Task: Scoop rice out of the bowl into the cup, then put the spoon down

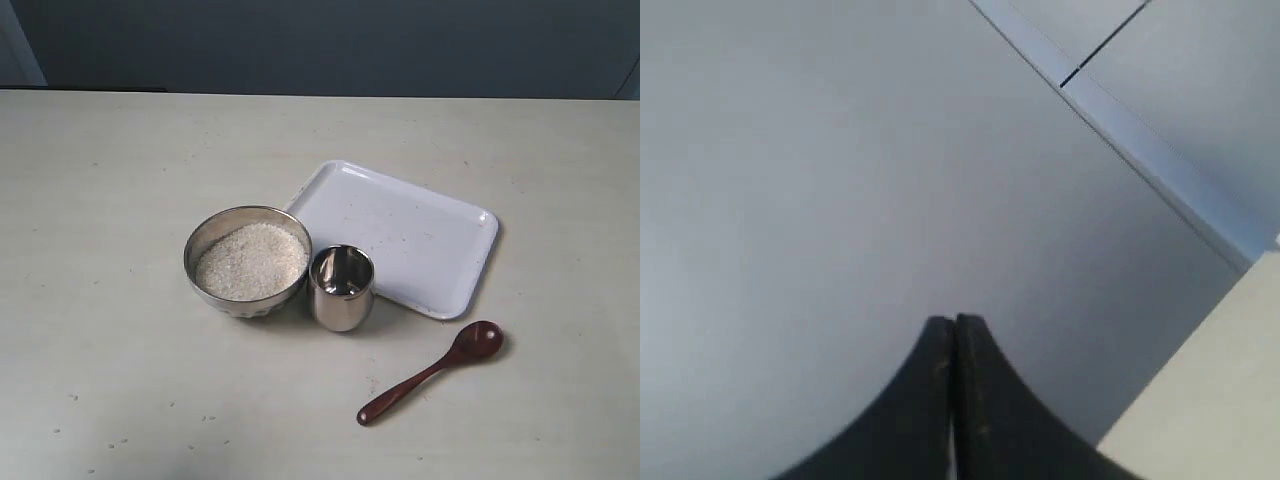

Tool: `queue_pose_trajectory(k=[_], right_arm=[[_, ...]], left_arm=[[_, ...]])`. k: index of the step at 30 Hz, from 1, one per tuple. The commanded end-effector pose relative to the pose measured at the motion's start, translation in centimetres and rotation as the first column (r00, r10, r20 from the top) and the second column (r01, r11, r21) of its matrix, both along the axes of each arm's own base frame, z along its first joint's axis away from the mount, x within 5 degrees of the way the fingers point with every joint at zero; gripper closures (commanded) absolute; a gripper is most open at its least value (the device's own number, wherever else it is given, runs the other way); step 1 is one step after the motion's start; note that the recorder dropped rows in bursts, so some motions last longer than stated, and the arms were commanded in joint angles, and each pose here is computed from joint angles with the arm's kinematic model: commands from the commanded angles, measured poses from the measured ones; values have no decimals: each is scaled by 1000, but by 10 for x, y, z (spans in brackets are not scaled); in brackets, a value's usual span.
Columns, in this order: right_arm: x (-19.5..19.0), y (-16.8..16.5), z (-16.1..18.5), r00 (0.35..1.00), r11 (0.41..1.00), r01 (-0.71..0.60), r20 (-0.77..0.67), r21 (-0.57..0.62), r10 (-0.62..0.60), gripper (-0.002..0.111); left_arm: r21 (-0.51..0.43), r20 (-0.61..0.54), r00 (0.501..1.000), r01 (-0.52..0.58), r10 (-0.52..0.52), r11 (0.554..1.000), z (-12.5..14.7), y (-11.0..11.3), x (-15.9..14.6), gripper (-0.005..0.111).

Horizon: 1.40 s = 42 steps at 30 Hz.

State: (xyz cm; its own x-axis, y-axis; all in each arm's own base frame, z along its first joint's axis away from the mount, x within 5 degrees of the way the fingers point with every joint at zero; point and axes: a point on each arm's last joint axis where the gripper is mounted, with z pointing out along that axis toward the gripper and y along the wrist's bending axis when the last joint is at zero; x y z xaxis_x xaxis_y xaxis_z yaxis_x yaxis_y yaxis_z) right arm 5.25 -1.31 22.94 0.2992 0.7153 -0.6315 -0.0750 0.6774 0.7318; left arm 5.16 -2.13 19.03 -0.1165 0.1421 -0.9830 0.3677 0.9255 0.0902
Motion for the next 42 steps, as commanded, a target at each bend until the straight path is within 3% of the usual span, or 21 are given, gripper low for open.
queue_pose_trajectory(k=[1, 6, 8, 10, 12, 14, 16, 19, 21, 24, 28, 31, 34, 37, 42], right_arm=[[-1, -2, 0, 998, 970, -47, 60, 237, 33, 109], [-2, -2, 6, 990, 914, -109, 124, 391, 65, 109], [-6, -1, 21, 984, 927, -122, 163, 355, 67, 109], [-13, 1, 45, 975, 965, -119, 214, 233, 68, 109], [-22, 6, 69, 967, 998, -61, 247, 1, 58, 109], [-33, 11, 94, 964, 978, 10, 264, -210, 46, 109], [-35, 12, 113, 985, 949, 36, 170, -313, 18, 109], [-28, 9, 130, 996, 952, -12, -91, -304, -17, 109], [-18, 8, 138, 958, 949, -75, -288, -306, -17, 109], [3, 19, 142, 817, 890, -317, -571, -329, 80, 109], [38, 46, 132, 492, 737, -673, -783, -66, 379, 109], [63, 58, 114, 232, 620, -769, -836, 155, 497, 109], [84, 62, 98, 112, 599, -765, -867, 237, 486, 109], [97, 74, 81, 38, 604, -727, -859, 326, 510, 109], [95, 112, 53, -78, 543, -735, -845, 407, 528, 109]], left_arm=[[-8, 9, 1000, 3, -3, 1000, 1, 0, 0, 106], [-8, 9, 1000, 3, -3, 1000, 1, 0, 0, 106], [-8, 9, 1000, 3, -3, 1000, 1, 0, 0, 106], [-8, 9, 1000, 3, -3, 1000, 1, 0, 0, 106], [-8, 9, 1000, 3, -3, 1000, 1, 0, 0, 106], [-8, 9, 1000, 3, -3, 1000, 1, 0, 0, 106], [-8, 9, 1000, 3, -3, 1000, 1, 0, 0, 106], [-8, 9, 1000, 3, -3, 1000, 1, 0, 0, 106], [-8, 9, 1000, 3, -3, 1000, 1, 0, 0, 106], [-8, 9, 1000, 3, -3, 1000, 1, 0, 0, 106], [-8, 9, 1000, 3, -3, 1000, 1, 0, 0, 106], [-8, 9, 1000, 3, -3, 1000, 1, 0, 0, 106], [-8, 9, 1000, 3, -3, 1000, 1, 0, 0, 106], [-8, 9, 1000, 3, -3, 1000, 1, 0, 0, 106], [-8, 9, 1000, 3, -3, 1000, 1, 0, 0, 106]])
